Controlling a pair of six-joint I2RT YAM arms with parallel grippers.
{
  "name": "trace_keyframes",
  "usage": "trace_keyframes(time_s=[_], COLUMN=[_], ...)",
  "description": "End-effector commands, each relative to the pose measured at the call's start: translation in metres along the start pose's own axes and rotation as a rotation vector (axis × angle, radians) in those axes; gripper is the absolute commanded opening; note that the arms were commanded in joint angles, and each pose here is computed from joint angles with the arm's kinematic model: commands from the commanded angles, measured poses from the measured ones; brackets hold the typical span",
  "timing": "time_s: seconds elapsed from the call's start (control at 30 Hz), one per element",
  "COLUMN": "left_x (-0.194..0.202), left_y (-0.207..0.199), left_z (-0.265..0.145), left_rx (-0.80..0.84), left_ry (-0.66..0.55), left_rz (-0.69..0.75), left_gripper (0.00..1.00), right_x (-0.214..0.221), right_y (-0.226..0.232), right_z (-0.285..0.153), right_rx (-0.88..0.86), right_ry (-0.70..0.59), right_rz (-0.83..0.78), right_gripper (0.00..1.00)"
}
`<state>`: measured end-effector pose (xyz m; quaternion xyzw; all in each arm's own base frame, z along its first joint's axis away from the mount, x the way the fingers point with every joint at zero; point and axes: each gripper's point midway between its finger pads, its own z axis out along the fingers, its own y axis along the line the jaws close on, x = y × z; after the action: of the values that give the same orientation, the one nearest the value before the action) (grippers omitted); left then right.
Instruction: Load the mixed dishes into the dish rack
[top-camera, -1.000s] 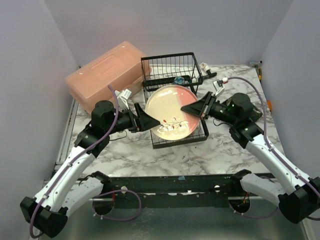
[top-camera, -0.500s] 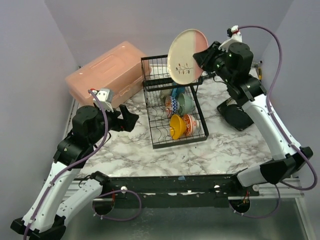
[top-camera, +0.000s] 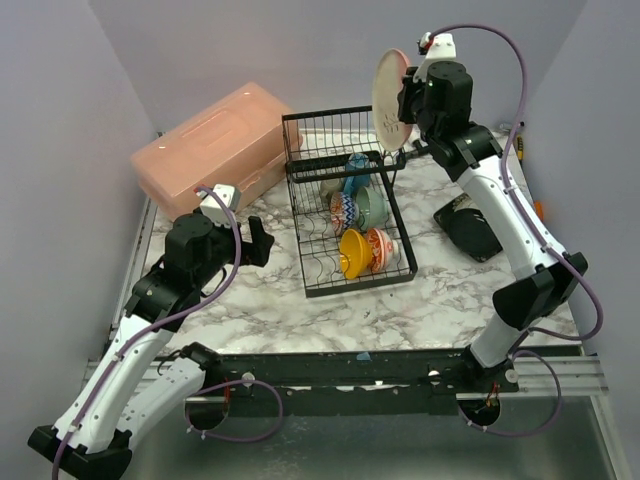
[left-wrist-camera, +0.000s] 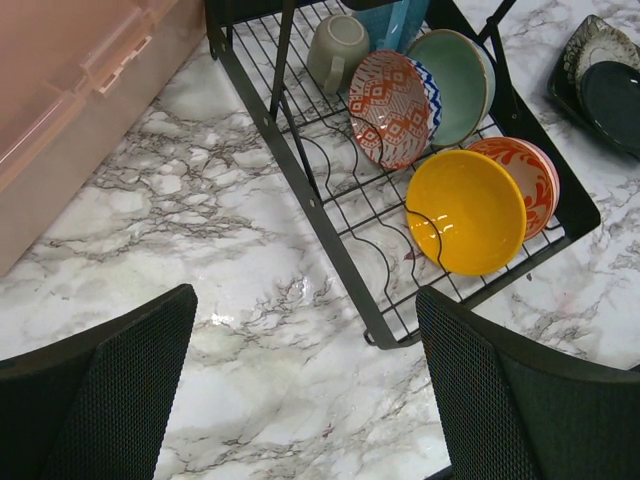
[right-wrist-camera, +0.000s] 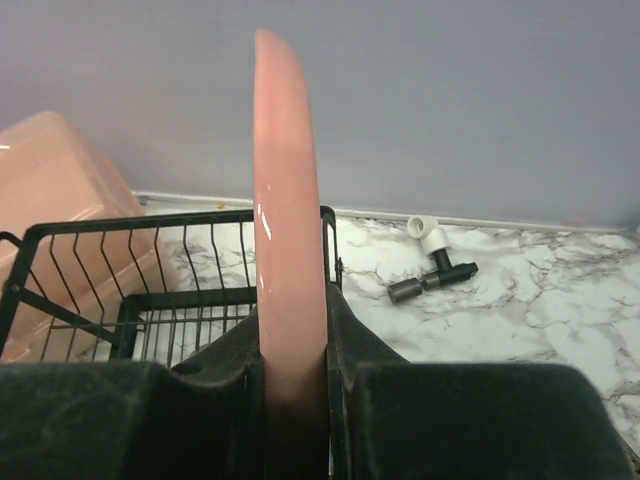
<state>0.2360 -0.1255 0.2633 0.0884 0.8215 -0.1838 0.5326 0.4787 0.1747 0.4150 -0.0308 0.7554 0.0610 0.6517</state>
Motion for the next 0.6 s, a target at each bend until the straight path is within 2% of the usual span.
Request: trace_keyframes(time_s=[0.0,0.57], left_x=[-0.01,-0.007], left_y=[0.0,-0.002], left_z=[0.0,-0.001], left_rx=[0.0,0.017], left_ry=[-0.044,-0.04], left_rz=[0.02,0.02], left_gripper=[0.9,0.9], right_x=[-0.054,-0.034], right_y=[-0.007,-0.015], right_z=[-0.004,-0.001], right_rx=[0.033,0.105], right_ry=[-0.164,-0.113], right_rz=[-0.022,-0.112], right_gripper=[0.0,0.0])
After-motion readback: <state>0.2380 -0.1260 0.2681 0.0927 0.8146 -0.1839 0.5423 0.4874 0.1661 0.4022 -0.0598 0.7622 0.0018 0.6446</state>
